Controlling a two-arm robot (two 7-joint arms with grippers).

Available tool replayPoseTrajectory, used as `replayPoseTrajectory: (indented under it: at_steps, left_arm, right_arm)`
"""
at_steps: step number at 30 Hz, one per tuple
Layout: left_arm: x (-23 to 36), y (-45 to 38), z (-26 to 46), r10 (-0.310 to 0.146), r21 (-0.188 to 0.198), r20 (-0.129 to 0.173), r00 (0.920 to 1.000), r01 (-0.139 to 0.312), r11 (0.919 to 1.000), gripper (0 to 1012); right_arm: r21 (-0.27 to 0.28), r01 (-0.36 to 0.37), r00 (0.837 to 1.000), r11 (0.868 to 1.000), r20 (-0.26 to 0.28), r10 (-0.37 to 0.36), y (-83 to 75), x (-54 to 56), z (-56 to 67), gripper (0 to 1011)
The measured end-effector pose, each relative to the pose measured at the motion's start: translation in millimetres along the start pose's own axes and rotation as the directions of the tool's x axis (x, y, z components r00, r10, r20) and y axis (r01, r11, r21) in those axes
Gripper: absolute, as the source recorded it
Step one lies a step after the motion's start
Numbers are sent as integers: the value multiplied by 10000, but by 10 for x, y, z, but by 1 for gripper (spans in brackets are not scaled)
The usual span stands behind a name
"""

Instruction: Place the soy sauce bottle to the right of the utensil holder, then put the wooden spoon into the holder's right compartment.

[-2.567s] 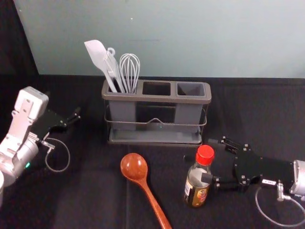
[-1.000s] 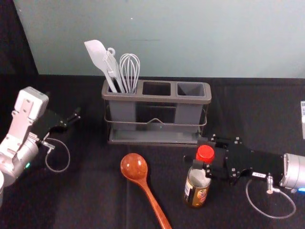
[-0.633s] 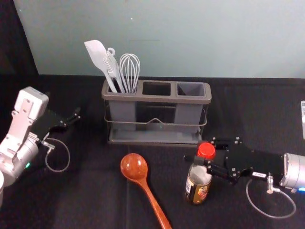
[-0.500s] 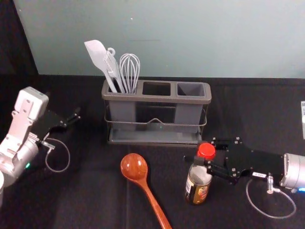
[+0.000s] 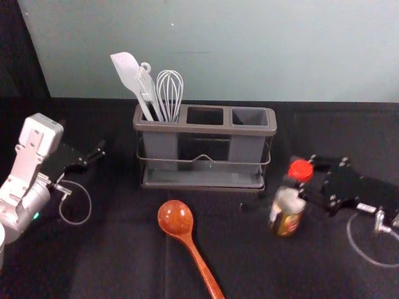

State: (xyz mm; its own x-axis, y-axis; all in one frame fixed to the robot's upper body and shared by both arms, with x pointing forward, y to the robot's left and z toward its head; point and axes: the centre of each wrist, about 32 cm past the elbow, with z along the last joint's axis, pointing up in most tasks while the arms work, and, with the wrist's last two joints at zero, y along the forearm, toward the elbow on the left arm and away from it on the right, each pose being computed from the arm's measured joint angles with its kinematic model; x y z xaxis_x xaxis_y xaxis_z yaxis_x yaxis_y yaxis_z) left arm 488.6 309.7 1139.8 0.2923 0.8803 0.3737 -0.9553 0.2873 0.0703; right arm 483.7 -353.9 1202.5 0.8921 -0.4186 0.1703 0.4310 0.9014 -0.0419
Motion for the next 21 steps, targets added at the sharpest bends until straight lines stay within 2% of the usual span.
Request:
replayPoseTrajectory:
  at_steps: [3,6,9,14,21]
  left_arm:
    - [0,0,0,0,-1,1,10000,0,10000,1005]
    - [0,0,0,0,0,0,10000,0,10000,1005]
    - [0,0,0,1,0,1,10000,-1,10000,1005]
    - [0,0,0,-1,1,0,10000,1,10000,1005]
    - [0,0,0,0,0,0,10000,0,10000,1005]
  right_arm:
    - [-136,495,9988,9987,39,-495,-72,23,0,385]
    - [-364,1292,9916,9910,165,-1286,-175,69,-2,385]
    - [-542,1785,9838,9825,247,-1774,-215,108,-15,385]
    - [-551,2431,9699,9684,243,-2421,-180,183,-37,385]
    - [-385,2794,9602,9594,33,-2795,-66,281,-68,385]
